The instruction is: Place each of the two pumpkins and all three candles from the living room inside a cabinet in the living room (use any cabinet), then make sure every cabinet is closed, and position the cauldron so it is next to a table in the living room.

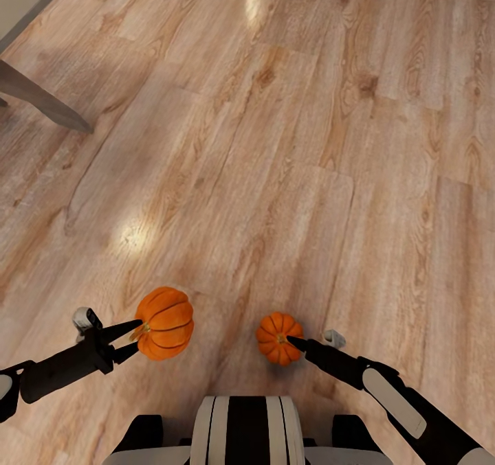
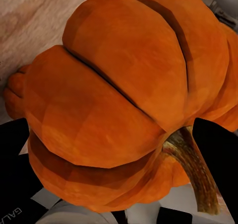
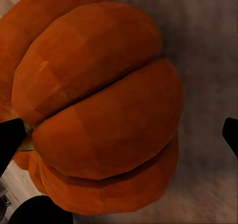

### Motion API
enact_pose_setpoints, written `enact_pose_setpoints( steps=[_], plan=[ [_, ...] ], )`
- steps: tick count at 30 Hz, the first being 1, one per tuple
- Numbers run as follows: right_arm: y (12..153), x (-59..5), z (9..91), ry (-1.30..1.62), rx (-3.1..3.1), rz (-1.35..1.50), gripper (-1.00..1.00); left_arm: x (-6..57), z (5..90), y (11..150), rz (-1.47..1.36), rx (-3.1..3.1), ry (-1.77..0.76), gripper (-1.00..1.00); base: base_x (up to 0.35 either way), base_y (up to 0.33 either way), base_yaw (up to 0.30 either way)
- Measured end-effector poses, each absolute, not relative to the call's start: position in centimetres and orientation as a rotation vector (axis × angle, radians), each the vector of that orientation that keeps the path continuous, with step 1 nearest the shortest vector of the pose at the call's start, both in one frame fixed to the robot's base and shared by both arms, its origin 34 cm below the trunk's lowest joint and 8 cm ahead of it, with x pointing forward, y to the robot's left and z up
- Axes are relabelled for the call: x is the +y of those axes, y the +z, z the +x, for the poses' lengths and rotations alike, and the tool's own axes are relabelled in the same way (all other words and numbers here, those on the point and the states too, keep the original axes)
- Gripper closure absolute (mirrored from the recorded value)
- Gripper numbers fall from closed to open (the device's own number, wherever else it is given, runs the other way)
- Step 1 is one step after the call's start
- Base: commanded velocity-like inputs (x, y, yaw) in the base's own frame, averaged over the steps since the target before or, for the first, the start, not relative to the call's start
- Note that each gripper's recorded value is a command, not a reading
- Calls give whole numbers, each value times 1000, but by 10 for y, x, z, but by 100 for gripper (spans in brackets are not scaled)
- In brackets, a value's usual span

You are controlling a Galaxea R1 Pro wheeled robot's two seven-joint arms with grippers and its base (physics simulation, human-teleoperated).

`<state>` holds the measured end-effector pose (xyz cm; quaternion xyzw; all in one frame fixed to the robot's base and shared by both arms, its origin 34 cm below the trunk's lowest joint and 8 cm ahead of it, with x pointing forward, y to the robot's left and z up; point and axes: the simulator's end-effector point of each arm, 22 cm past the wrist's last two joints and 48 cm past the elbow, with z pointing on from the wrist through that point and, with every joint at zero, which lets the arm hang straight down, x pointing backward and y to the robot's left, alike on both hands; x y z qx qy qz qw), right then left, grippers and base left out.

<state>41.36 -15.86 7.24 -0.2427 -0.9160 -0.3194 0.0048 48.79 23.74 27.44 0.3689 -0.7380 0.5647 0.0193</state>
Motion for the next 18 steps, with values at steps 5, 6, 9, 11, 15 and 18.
enact_pose_setpoints(
  steps=[5, 6, 9, 11, 15, 18],
  plan=[
    [72, -159, 412, -1014, -2861, -764, -100, 237, 488, 274, 1145, -2289, 1753, 100, 25, 17, 0],
    [72, -159, 412, -1011, -2861, -765, -100, 237, 488, 274, 1145, -2289, 1753, 100, 96, 3, 0],
    [73, -158, 412, -1019, -2859, -762, -100, 237, 488, 275, 1146, -2286, 1755, 100, 57, 1, 0],
    [73, -158, 412, -1018, -2860, -763, -100, 237, 488, 275, 1145, -2288, 1755, 100, 17, 0, 0],
    [73, -158, 411, -1019, -2859, -763, -100, 236, 488, 275, 1145, -2287, 1756, 100, 4, 0, 0],
    [73, -158, 412, -1024, -2859, -763, -100, 236, 487, 275, 1144, -2285, 1756, 100, 0, 0, 0]
  ],
)
